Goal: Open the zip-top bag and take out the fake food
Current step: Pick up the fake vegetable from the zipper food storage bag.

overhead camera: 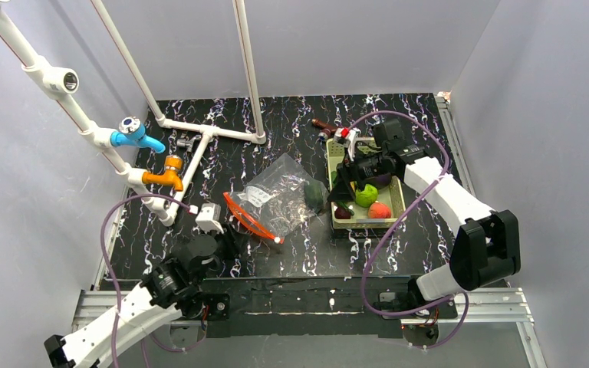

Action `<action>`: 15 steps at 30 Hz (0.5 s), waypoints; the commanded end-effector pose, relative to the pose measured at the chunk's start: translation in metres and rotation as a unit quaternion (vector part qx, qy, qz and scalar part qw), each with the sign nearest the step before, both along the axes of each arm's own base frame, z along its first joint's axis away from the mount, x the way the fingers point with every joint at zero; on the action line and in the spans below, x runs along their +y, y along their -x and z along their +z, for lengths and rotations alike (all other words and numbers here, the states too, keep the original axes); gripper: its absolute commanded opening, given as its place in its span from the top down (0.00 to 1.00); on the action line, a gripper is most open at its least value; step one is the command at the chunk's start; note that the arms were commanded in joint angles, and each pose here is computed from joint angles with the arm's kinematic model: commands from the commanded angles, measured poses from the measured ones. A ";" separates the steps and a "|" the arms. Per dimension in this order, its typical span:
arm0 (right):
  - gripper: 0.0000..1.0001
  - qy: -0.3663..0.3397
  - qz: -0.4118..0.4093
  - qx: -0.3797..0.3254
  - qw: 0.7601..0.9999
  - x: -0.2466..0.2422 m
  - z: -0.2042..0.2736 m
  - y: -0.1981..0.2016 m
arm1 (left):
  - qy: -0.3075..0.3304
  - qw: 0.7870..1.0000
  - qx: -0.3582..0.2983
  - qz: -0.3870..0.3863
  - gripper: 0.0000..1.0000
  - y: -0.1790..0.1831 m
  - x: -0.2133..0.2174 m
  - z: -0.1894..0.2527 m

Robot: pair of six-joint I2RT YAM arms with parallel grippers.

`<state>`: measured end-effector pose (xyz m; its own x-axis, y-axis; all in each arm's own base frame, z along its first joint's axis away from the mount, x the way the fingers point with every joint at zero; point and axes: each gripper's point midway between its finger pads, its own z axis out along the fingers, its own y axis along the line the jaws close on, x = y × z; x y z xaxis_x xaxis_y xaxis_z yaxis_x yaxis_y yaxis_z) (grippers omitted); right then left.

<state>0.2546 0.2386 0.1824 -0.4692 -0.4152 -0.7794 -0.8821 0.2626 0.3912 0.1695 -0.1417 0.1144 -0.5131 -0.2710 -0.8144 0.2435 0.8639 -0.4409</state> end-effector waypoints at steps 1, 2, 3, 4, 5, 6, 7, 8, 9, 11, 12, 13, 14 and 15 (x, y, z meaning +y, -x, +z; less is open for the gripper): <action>0.16 -0.015 0.021 -0.038 0.999 0.015 0.021 -0.006 | 0.023 0.996 0.029 0.075 0.71 -0.014 0.006 -0.029; 0.16 -0.015 0.026 -0.038 0.999 0.018 0.022 -0.005 | 0.030 0.996 0.024 0.083 0.71 -0.018 0.005 -0.031; 0.16 -0.015 0.031 -0.036 0.999 0.021 0.021 -0.004 | 0.040 0.995 0.017 0.092 0.70 -0.023 0.003 -0.032; 0.16 -0.014 0.036 -0.034 0.999 0.024 0.021 -0.002 | 0.051 0.993 0.015 0.103 0.70 -0.028 0.003 -0.033; 0.16 -0.013 0.039 -0.030 0.999 0.026 0.020 -0.002 | 0.065 0.992 0.012 0.108 0.70 -0.034 0.001 -0.031; 0.16 -0.012 0.042 -0.028 0.999 0.028 0.020 -0.002 | 0.080 0.991 0.010 0.110 0.70 -0.040 -0.001 -0.028; 0.16 -0.011 0.044 -0.026 0.999 0.030 0.020 -0.002 | 0.096 0.990 0.015 0.100 0.70 -0.043 -0.006 -0.026; 0.16 -0.010 0.045 -0.024 0.999 0.031 0.019 -0.003 | 0.120 0.988 0.013 0.095 0.70 -0.050 -0.010 -0.019; 0.16 -0.009 0.046 -0.022 0.999 0.032 0.018 -0.004 | 0.137 0.986 0.016 0.092 0.70 -0.056 -0.011 -0.015; 0.16 -0.009 0.004 0.065 0.998 0.038 0.020 0.002 | 0.165 0.982 0.023 0.086 0.70 -0.066 -0.012 -0.011; 0.16 -0.007 0.050 -0.010 0.999 0.039 0.015 -0.005 | 0.175 0.981 0.025 0.082 0.70 -0.070 -0.014 -0.010; 0.16 -0.006 0.059 -0.017 0.998 0.042 0.013 -0.006 | 0.184 0.980 0.028 0.076 0.69 -0.073 -0.016 -0.009; 0.16 -0.005 0.063 -0.017 0.998 0.045 0.013 -0.007 | 0.188 0.979 0.037 0.070 0.69 -0.075 -0.019 -0.013; 0.16 -0.005 0.068 -0.017 0.998 0.049 0.012 -0.007 | 0.194 0.978 0.039 0.068 0.68 -0.078 -0.022 -0.013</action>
<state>0.2558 0.2740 0.1838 -0.4469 -0.4584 -0.7682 -0.8936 0.1893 0.4069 0.2339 -0.1351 0.0708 -0.4981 -0.5722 -0.6516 -0.0354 0.7642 -0.6440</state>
